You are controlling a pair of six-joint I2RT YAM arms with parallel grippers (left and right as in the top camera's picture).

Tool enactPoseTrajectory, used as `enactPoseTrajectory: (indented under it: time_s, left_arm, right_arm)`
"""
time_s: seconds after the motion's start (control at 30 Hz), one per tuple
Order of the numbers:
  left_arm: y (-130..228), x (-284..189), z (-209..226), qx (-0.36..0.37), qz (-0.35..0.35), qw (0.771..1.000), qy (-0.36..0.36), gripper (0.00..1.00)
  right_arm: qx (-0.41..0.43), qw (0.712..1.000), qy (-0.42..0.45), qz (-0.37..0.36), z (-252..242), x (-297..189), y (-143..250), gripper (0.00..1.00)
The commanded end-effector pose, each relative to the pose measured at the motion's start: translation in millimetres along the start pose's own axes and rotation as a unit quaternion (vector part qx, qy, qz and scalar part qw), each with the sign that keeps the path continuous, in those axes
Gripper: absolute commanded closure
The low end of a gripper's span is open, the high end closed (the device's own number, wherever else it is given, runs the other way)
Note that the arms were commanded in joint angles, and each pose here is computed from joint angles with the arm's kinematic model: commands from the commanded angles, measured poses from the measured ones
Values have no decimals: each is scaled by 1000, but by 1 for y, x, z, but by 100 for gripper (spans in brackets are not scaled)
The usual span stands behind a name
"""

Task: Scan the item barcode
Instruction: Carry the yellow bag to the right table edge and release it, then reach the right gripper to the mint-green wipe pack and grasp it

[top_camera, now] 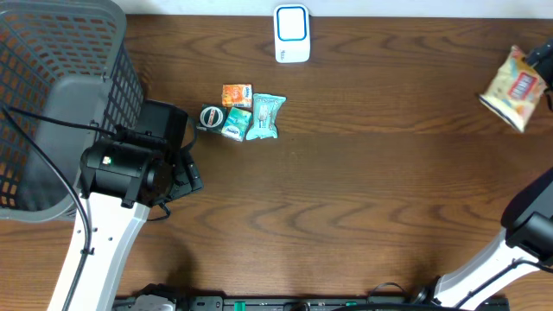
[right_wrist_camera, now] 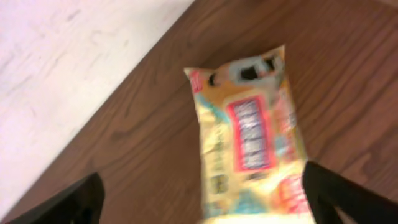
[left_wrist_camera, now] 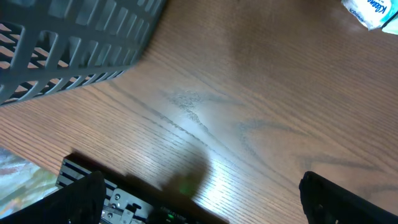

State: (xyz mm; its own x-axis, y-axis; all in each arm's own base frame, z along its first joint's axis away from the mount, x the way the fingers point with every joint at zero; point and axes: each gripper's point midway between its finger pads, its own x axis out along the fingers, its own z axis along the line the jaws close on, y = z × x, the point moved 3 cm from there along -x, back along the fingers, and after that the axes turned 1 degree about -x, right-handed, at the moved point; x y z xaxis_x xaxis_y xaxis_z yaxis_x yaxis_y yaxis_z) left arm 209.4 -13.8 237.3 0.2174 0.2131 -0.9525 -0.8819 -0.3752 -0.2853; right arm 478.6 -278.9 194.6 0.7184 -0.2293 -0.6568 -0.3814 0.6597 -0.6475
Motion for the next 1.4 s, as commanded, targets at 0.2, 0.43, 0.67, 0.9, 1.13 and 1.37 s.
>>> enactPoseTrajectory:
  time_s: [0.2, 0.43, 0.67, 0.9, 1.13, 1.37]
  left_arm:
    - [1, 0, 1, -9, 2, 1000, 1, 2]
    - [1, 0, 1, -9, 2, 1000, 1, 2]
    - [1, 0, 1, -9, 2, 1000, 1, 2]
    - [0, 0, 1, -9, 2, 1000, 1, 2]
    - [1, 0, 1, -9, 2, 1000, 1, 2]
    - [1, 0, 1, -9, 2, 1000, 1, 2]
  right_arm:
    - [-25, 954, -267, 132, 93, -16, 51, 4]
    - [-87, 901, -320, 281, 167, -36, 151, 1]
    - [-206, 846, -332, 362, 248, -56, 263, 11]
    - [-265, 809, -309, 424, 300, -82, 369, 8]
    - [-303, 841, -205, 398, 312, -84, 427, 28]
    - [-298, 875, -137, 355, 320, -83, 456, 34]
